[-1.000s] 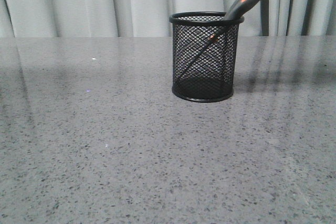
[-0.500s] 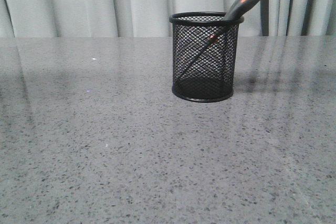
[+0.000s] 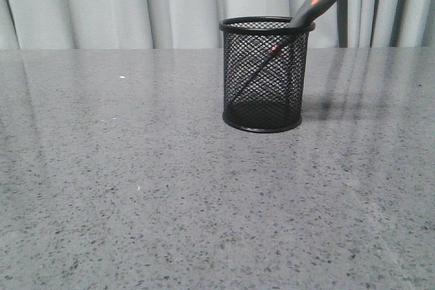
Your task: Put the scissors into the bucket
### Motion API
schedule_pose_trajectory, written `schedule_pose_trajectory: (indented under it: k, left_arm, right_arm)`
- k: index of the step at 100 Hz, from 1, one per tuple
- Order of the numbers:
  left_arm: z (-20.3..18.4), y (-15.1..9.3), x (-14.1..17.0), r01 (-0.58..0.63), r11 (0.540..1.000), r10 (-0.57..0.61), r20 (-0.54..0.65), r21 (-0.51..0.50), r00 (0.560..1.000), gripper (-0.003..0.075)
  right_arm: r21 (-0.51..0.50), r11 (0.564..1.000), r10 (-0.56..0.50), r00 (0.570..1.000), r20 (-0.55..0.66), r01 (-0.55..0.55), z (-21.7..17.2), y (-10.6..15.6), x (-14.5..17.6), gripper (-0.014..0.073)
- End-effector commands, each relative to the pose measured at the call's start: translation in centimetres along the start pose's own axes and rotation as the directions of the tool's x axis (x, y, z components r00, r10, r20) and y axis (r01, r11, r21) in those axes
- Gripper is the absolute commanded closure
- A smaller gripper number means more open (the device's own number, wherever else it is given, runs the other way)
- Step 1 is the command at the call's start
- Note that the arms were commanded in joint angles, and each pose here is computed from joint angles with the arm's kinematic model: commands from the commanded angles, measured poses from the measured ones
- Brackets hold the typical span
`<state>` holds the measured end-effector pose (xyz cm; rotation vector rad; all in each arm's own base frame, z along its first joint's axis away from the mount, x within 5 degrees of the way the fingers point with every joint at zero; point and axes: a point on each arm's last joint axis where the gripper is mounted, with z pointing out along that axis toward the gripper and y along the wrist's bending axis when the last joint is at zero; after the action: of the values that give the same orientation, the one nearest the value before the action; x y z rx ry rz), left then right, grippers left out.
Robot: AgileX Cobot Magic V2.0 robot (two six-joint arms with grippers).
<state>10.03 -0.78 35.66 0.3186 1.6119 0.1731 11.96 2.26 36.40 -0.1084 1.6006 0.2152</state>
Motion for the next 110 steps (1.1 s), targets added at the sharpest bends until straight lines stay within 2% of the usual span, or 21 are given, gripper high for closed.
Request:
schedule_pose_trajectory:
  k: [1,22,29,45,59,110]
  left_arm:
    - [-0.5,-0.1,1.2,0.055,0.996,-0.047,0.122,-0.064,0.991,0.0741]
    - [-1.6,-1.8,6.0,0.243,0.969,-0.238,0.108,-0.035,0.965,0.0741]
    - [-1.9,-1.9,6.8,0.266,0.963,-0.258,0.132,-0.045,0.957,0.0741]
    - [-2.8,-1.7,6.4,0.272,0.960,-0.252,0.217,-0.066,0.943,0.0741]
    - [-2.9,-1.7,6.5,0.306,0.951,-0.287,0.216,-0.056,0.933,0.0741]
    - [-2.9,-1.7,6.5,0.306,0.950,-0.287,0.216,-0.056,0.933,0.0741]
  right_arm:
    - [0.060,0.998,0.008,0.991,0.136,-0.016,-1.1,-0.6,0.3,0.0660]
    - [0.069,0.997,0.008,0.991,0.134,-0.018,-3.3,-0.8,4.5,0.0660]
    - [0.072,0.997,0.009,0.991,0.131,-0.018,-3.7,-0.9,5.7,0.0660]
    - [0.096,0.995,0.007,0.984,0.177,-0.024,-4.4,-1.2,7.4,0.0660]
    - [0.108,0.994,0.010,0.982,0.191,-0.031,-4.4,-1.3,7.8,0.0660]
    - [0.106,0.994,0.015,0.983,0.184,-0.035,-4.4,-1.3,8.0,0.0660]
